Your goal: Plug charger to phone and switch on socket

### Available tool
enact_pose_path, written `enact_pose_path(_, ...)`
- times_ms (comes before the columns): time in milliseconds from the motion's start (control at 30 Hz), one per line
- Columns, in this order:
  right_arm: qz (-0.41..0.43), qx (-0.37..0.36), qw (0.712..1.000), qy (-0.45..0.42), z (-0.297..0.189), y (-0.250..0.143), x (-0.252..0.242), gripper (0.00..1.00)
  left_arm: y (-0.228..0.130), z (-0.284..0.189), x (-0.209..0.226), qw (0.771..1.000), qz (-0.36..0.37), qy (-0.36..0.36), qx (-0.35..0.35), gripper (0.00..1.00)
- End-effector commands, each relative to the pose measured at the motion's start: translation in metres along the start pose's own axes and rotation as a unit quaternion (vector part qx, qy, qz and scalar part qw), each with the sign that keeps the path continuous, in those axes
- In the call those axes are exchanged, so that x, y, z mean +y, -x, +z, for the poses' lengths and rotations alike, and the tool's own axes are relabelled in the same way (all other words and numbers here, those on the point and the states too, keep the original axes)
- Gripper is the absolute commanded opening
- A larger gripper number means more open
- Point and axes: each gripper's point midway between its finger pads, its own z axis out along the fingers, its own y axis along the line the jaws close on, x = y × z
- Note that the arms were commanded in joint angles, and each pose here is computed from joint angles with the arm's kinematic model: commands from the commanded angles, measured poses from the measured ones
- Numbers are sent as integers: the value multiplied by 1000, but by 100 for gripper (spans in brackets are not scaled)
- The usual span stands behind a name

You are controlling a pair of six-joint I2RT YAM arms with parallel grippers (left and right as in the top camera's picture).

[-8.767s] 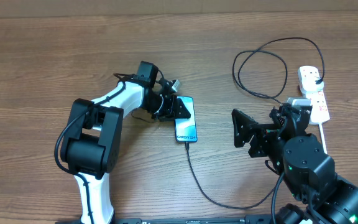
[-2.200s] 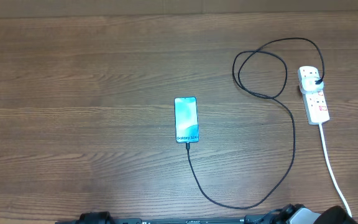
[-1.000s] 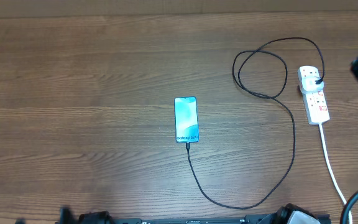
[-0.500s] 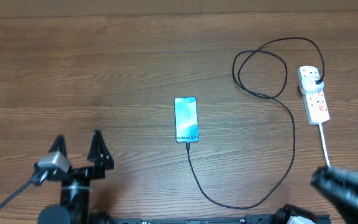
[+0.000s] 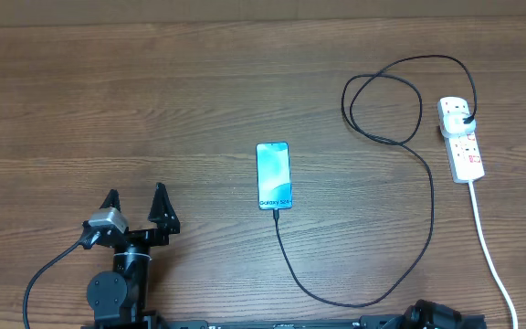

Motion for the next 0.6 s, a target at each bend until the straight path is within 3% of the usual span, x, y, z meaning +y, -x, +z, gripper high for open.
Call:
enact_pose_path(0,-19,-16,1000,-7,-9,0,11,6,1,0,-1,1000,15,-4,-4,100)
enact_pose_path(267,-42,-28,999,-3,-16,4,26,6,-22,-1,9,999,11,18,43,100)
enact_pose_path(567,-53,-47,997,-29,-25,8,31,6,-25,-1,12,998,10,24,48,100)
